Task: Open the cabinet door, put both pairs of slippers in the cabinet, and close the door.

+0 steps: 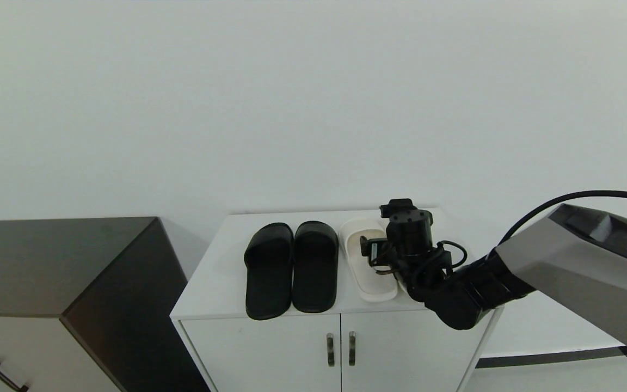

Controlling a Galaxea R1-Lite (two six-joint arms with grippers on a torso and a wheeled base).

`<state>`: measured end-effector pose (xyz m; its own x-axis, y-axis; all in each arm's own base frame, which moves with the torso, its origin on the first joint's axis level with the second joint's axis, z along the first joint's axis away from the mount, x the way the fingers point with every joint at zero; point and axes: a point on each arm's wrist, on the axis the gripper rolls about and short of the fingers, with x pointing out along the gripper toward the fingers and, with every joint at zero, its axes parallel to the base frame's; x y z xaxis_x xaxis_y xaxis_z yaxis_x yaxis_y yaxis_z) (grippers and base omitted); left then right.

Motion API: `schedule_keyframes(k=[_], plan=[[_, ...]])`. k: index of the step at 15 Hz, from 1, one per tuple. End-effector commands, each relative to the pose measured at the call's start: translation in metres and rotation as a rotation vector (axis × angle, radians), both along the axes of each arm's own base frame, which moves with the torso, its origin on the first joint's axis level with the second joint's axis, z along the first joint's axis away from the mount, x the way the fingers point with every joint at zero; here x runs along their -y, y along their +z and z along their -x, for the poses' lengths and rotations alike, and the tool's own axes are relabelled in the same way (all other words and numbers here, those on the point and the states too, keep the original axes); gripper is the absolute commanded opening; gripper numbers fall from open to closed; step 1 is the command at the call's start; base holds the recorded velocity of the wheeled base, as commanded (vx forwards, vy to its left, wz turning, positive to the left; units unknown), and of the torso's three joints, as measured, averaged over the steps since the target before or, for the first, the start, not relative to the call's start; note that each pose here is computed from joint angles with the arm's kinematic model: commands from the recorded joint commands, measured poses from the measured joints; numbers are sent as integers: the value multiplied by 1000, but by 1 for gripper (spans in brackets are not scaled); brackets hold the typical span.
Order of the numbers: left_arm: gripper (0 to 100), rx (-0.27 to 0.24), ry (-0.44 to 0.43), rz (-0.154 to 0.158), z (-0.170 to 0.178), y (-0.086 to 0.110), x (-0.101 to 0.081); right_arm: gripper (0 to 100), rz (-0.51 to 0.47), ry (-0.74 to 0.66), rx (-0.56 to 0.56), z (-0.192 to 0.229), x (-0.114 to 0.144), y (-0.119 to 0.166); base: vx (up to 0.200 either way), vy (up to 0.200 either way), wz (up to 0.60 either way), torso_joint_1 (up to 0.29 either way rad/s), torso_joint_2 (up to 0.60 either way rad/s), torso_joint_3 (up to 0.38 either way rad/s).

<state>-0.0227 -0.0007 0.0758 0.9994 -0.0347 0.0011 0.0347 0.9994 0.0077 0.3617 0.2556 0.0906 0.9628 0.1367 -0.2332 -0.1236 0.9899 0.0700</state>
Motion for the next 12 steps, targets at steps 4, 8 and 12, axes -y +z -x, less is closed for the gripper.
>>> schedule_keyframes(k=[4, 8, 12], plan=[[0, 0, -1, 0, 0, 0, 0, 0, 32, -11, -1, -11, -1, -11, 0, 0, 0, 0, 0, 0], [0, 0, 1, 0, 0, 0, 0, 0, 34, 10, 56, 12, 6, 28, 0, 0, 0, 0, 0, 0], [0, 1, -1, -2, 0, 0, 0, 0, 29, 77, 67, 69, 20, 61, 0, 0, 0, 0, 0, 0]])
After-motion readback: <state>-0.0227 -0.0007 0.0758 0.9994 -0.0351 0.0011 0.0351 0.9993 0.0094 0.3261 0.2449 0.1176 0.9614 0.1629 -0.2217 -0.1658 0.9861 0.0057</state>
